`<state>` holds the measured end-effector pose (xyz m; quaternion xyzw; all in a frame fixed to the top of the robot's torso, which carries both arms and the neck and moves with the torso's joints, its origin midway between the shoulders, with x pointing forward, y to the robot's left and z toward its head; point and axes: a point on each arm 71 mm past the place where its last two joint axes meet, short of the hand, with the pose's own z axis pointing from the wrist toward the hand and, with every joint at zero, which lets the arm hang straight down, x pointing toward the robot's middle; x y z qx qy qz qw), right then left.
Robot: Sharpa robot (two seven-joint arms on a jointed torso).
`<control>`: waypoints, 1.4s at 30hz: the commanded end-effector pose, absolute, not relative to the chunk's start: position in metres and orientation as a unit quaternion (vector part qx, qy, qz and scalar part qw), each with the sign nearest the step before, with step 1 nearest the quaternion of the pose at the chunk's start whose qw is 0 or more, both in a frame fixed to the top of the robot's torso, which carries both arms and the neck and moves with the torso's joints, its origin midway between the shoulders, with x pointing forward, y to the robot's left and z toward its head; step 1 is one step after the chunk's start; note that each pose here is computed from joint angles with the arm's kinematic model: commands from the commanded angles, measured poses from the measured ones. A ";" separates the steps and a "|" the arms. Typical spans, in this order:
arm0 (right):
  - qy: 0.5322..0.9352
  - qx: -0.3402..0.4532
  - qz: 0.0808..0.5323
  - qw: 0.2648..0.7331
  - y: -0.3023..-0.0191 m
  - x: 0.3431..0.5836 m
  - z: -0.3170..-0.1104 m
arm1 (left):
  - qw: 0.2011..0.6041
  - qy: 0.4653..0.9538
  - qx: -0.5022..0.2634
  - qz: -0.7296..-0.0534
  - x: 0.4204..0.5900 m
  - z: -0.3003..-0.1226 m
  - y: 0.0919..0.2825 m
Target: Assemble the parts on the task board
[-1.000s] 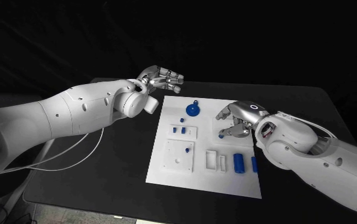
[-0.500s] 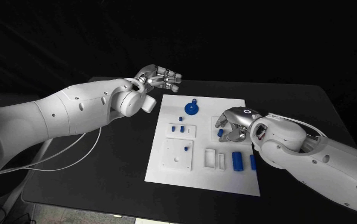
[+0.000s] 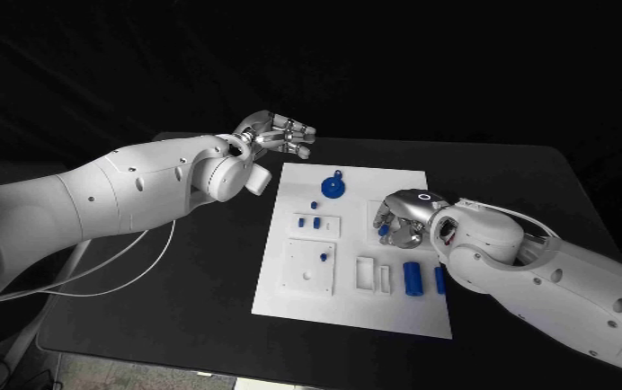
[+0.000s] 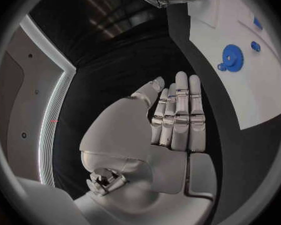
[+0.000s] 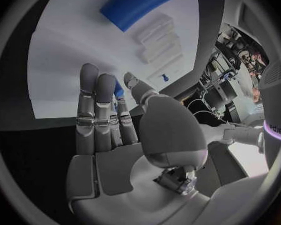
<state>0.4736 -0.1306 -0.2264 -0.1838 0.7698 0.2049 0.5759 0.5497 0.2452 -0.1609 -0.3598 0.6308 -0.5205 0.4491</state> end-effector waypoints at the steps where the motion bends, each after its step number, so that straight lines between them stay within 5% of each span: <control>1: 0.767 -0.190 0.201 0.579 -0.130 0.473 -0.228 | 0.443 0.631 -0.357 -0.527 0.549 -0.160 0.244; 33: 0.723 -0.187 0.208 0.631 -0.131 0.472 -0.220 | 0.440 0.634 -0.358 -0.524 0.550 -0.161 0.246; 42: 0.718 -0.184 0.220 0.634 -0.132 0.467 -0.202 | 0.443 0.634 -0.361 -0.521 0.552 -0.161 0.249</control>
